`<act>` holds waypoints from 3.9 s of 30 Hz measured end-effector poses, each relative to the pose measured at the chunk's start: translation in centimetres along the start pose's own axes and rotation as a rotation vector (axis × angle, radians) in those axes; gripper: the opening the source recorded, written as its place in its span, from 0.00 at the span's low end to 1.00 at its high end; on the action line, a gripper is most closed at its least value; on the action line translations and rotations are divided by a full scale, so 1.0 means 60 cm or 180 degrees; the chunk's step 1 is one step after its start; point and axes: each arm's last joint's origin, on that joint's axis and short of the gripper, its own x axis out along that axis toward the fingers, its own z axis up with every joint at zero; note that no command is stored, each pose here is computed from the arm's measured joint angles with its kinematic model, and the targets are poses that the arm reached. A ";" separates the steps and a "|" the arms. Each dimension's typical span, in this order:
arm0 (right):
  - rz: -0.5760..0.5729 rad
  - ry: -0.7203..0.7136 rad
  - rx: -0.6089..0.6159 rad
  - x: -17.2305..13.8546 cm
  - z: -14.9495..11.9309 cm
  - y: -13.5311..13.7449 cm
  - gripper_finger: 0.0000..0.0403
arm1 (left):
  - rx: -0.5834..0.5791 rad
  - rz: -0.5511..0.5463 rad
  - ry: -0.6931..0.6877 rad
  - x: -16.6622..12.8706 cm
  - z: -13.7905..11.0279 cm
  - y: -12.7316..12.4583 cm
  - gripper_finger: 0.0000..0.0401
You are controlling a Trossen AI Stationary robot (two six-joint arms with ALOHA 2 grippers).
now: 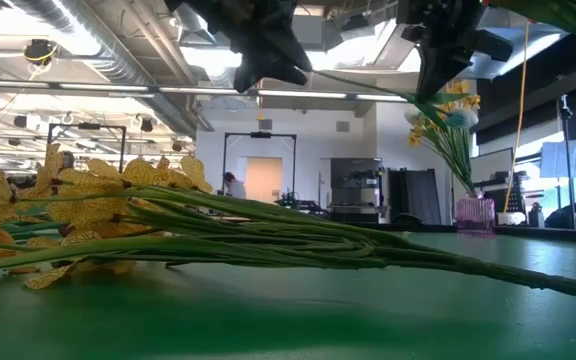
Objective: Sort flowers into vase by color
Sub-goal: Put the white tulips into the purple vase
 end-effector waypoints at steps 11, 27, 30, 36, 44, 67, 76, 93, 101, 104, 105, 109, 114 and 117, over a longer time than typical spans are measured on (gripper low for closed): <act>0.0012 -0.0017 0.0042 0.000 0.001 0.000 0.07 | 0.0058 0.0094 -0.0014 0.000 0.000 0.002 0.01; -0.0078 -0.0515 0.0818 -0.116 0.011 -0.053 0.48 | 0.0286 0.0851 -0.0120 -0.007 -0.003 0.013 0.00; -0.0134 -0.0855 0.0963 -0.162 -0.001 -0.068 0.48 | 0.0353 0.1003 -0.0292 -0.024 0.005 0.011 0.00; 0.0000 -0.1815 0.1256 -0.232 -0.044 -0.077 0.44 | 0.0425 0.1243 -0.0752 -0.058 0.026 0.006 0.00; 0.0017 -0.3187 0.1497 -0.251 -0.099 -0.063 0.40 | 0.0529 0.0883 -0.1583 -0.075 0.064 -0.022 0.00; -0.0186 -0.4396 0.1828 -0.163 -0.089 -0.016 0.39 | 0.0644 -0.0606 -0.3034 -0.024 0.037 -0.040 0.00; 0.0147 -0.4492 0.1823 -0.125 -0.029 -0.010 0.39 | 0.0672 -0.0818 -0.3014 0.013 0.015 -0.068 0.00; 0.0604 -0.4840 0.1668 -0.123 -0.008 -0.006 0.26 | 0.0594 -0.0769 -0.2818 0.022 0.003 -0.080 0.00; 0.0615 -0.4820 0.1672 -0.122 -0.007 -0.006 0.04 | 0.0576 -0.0774 -0.2790 0.023 0.002 -0.080 0.00; 0.0619 -0.4805 0.1677 -0.121 -0.008 -0.005 0.02 | 0.0576 -0.0772 -0.2787 0.024 0.002 -0.080 0.01; 0.0622 -0.4793 0.1676 -0.121 -0.008 -0.005 0.02 | 0.0581 -0.0772 -0.2772 0.024 0.001 -0.081 0.02; 0.0655 -0.4666 0.1652 -0.126 -0.017 -0.005 0.01 | 0.0773 -0.0705 -0.2686 0.027 -0.007 -0.090 0.11; 0.0518 -0.4377 0.1682 -0.156 -0.047 -0.015 0.01 | 0.0888 -0.0707 -0.2461 0.030 -0.021 -0.105 0.23; 0.0433 -0.4189 0.1746 -0.175 -0.067 -0.022 0.01 | 0.0879 -0.0606 -0.2316 0.026 -0.028 -0.111 0.29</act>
